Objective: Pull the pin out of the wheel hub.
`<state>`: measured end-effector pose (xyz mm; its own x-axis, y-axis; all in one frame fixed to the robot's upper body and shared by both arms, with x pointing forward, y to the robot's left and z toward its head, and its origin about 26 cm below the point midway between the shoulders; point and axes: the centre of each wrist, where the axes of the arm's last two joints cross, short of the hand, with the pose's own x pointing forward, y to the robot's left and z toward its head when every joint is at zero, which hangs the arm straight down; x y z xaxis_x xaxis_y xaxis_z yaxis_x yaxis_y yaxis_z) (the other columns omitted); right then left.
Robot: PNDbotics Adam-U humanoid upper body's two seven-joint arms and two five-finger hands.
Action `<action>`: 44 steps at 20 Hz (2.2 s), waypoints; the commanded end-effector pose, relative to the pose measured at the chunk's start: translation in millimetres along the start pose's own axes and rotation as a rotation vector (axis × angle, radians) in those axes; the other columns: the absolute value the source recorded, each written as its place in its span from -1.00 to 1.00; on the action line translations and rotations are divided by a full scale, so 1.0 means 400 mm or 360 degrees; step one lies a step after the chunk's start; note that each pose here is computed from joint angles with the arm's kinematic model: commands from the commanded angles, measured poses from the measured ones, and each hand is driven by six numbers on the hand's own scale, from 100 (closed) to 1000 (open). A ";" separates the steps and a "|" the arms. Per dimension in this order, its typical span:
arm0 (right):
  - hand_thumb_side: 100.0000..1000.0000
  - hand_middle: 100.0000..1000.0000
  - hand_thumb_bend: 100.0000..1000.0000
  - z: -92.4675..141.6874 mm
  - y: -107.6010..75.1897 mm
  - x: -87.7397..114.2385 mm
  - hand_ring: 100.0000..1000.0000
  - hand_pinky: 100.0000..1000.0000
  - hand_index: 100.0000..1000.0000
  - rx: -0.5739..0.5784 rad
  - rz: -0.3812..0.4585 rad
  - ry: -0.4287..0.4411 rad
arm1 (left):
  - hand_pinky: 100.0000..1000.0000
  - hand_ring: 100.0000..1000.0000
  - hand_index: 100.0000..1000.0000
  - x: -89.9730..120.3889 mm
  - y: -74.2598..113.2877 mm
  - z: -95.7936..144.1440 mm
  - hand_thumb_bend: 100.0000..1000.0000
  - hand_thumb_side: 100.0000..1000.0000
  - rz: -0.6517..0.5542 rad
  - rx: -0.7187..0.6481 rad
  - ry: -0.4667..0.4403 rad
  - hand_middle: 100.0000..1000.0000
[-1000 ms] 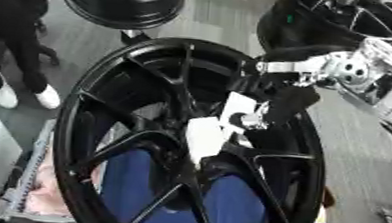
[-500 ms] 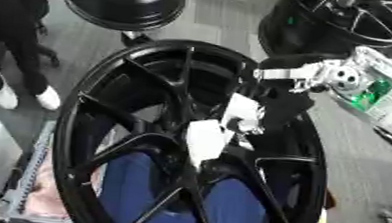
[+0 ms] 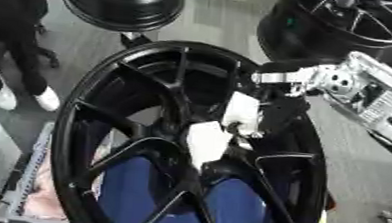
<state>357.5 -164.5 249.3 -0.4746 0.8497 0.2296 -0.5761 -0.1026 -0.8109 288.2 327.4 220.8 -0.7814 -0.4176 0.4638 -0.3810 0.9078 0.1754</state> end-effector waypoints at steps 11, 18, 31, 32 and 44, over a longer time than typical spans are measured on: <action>-0.78 0.04 -1.00 0.033 -0.029 0.006 0.39 0.45 0.36 -0.0105 -0.0114 0.0053 | 0.45 0.63 0.62 0.014 0.002 -0.015 -0.81 0.14 0.0008 -0.0016 -0.0047 0.38; -1.00 -0.34 -1.00 0.057 -0.043 0.020 0.20 0.34 -0.02 -0.0313 -0.0281 0.0017 | 0.45 0.63 0.62 0.014 0.004 -0.013 -0.81 0.14 -0.0001 -0.0014 -0.0038 0.38; -1.00 -0.32 -1.00 0.341 -0.154 -0.240 0.18 0.39 0.00 -0.1164 -0.0553 0.0342 | 0.46 0.63 0.62 0.015 0.013 -0.019 -0.80 0.11 -0.0031 0.0005 -0.0059 0.38; -1.00 -0.31 -1.00 0.367 -0.141 -0.288 0.19 0.39 0.02 -0.1203 -0.0574 0.0438 | 0.46 0.63 0.62 0.015 0.014 -0.019 -0.80 0.10 -0.0034 0.0007 -0.0060 0.38; -1.00 -0.11 -1.00 0.595 0.054 -0.641 0.34 0.49 0.21 -0.1342 -0.0627 0.1167 | 0.46 0.62 0.62 0.012 0.026 -0.015 -0.79 0.08 -0.0081 0.0055 -0.0071 0.38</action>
<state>316.8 -493.1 274.5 0.2744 0.8541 0.4419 0.0915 0.4343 -0.8961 286.3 332.7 220.4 -0.7722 -0.4484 0.4502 -0.4231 0.8914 0.1622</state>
